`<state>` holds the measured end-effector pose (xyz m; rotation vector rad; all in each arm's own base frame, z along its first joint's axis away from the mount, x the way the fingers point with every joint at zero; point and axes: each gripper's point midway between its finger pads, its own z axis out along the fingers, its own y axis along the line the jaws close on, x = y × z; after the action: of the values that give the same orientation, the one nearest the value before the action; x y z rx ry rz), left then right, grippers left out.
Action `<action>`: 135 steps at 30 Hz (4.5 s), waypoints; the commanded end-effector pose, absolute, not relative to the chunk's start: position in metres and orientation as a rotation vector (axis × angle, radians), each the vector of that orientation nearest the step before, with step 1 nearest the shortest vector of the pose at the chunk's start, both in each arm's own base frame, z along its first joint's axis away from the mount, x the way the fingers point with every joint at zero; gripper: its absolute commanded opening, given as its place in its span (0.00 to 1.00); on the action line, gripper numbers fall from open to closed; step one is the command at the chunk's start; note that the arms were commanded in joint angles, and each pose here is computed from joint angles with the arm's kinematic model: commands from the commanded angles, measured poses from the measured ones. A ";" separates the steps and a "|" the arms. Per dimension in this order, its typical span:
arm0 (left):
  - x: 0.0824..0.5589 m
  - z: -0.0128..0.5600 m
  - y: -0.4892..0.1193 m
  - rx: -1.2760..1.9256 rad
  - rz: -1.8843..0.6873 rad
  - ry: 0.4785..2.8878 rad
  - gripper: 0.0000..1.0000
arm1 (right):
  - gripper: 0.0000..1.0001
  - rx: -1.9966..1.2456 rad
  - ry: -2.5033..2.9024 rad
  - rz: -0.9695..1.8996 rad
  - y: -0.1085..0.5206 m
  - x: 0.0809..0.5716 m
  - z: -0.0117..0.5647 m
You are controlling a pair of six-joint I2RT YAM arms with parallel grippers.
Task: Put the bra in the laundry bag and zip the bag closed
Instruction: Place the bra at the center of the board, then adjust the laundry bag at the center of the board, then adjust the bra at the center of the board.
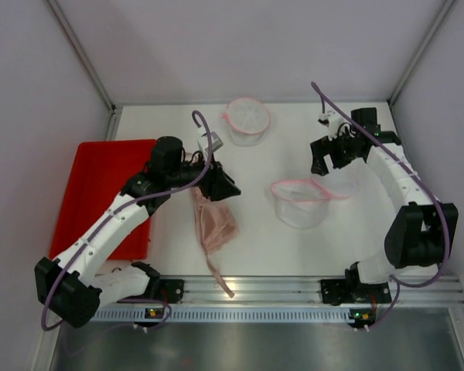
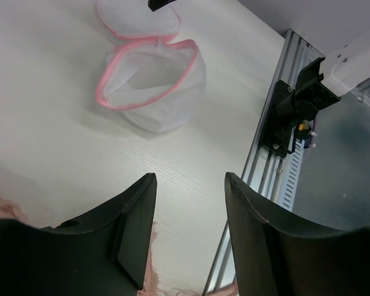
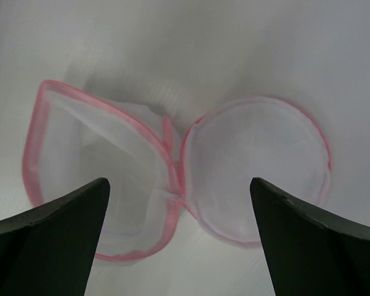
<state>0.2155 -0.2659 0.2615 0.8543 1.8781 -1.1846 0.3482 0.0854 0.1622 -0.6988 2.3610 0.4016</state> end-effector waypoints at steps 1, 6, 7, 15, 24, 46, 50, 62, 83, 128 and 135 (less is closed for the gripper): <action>0.229 0.276 -0.259 0.893 -1.050 1.810 0.54 | 0.97 -0.673 2.441 0.305 0.050 0.365 0.144; 0.240 0.266 -0.255 0.864 -0.992 1.843 0.54 | 0.97 -0.663 2.524 0.332 0.049 0.366 0.108; 0.241 0.266 -0.255 0.856 -0.991 1.848 0.54 | 0.98 -0.662 2.544 0.347 0.049 0.363 0.104; 0.250 0.256 -0.246 0.807 -0.948 1.892 0.55 | 0.99 -0.714 2.668 0.405 0.056 0.335 0.063; 0.256 0.248 -0.239 0.776 -0.916 1.918 0.55 | 0.78 -0.721 2.725 0.433 0.064 0.322 0.029; 0.326 0.210 -0.172 0.440 -0.736 2.103 0.59 | 0.00 -0.699 2.311 -0.192 -0.037 0.422 0.129; 0.346 0.203 -0.149 0.361 -0.710 2.132 0.59 | 0.02 -0.758 2.229 -0.304 -0.049 0.435 0.147; 0.400 0.176 -0.127 0.360 -0.541 2.195 0.53 | 0.87 -0.655 2.136 -0.315 -0.049 0.450 0.216; 0.338 0.046 -0.205 0.613 -0.644 2.510 0.43 | 0.96 -0.520 2.049 0.542 0.088 0.388 0.269; 0.050 0.072 -0.177 2.642 -0.770 1.163 0.56 | 0.91 -0.666 2.233 0.711 0.158 0.360 0.201; 0.051 0.046 -0.192 2.721 -0.729 1.076 0.53 | 0.92 -0.671 2.236 0.706 0.158 0.362 0.199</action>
<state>0.0500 -0.1813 0.0545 2.6999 1.2024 -0.7475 0.3567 0.1560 0.1865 -0.6520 2.2699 0.7164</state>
